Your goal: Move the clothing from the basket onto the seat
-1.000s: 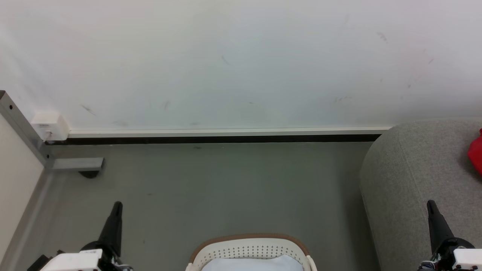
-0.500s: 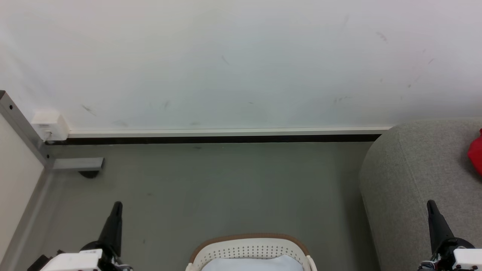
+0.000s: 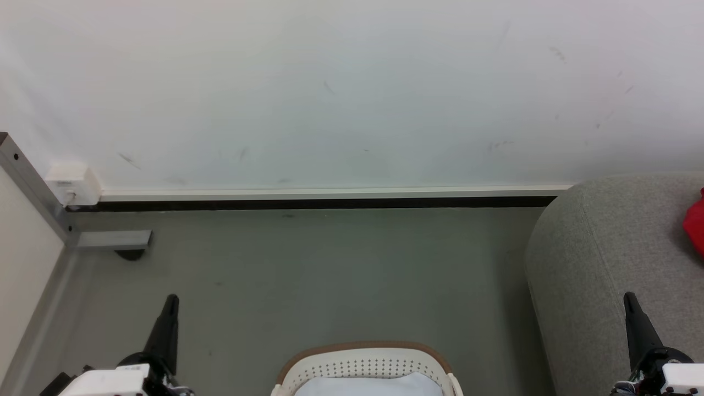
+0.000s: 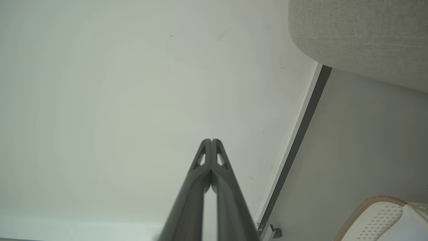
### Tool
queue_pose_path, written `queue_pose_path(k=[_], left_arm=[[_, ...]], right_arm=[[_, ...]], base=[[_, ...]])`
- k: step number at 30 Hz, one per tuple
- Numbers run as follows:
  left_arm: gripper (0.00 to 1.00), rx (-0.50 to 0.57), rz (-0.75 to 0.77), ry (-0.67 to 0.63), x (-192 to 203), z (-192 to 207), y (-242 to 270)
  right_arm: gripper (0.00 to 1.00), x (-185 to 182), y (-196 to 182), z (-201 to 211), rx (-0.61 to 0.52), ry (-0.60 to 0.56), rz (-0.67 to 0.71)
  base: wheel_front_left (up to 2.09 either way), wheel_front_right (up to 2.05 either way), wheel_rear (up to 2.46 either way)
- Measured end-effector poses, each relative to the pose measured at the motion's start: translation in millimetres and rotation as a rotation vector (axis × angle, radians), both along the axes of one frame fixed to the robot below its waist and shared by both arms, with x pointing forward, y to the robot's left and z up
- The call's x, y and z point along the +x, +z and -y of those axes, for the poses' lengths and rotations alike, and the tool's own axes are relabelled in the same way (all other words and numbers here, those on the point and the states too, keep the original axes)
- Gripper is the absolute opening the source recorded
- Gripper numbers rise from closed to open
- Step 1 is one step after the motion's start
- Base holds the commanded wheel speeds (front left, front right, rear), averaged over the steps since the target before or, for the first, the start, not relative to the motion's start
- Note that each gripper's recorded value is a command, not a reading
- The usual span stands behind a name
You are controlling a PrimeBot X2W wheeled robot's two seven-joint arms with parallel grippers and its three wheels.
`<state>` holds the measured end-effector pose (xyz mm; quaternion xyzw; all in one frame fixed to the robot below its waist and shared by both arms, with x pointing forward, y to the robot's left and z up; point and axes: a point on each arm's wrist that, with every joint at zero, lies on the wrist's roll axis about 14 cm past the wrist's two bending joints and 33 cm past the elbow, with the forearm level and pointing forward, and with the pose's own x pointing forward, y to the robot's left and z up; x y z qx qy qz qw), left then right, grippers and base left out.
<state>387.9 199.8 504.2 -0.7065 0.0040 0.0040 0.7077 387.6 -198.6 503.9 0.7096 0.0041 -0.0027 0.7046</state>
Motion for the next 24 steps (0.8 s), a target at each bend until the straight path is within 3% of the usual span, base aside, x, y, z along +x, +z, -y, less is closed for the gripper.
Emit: queue_pose_path(k=[24], left_arm=[[0.0, 0.0, 0.0, 0.0, 0.0, 0.1, 0.1]], right_arm=[[0.0, 0.0, 0.0, 0.0, 0.0, 0.0, 0.0]], base=[[0.0, 0.0, 0.0]])
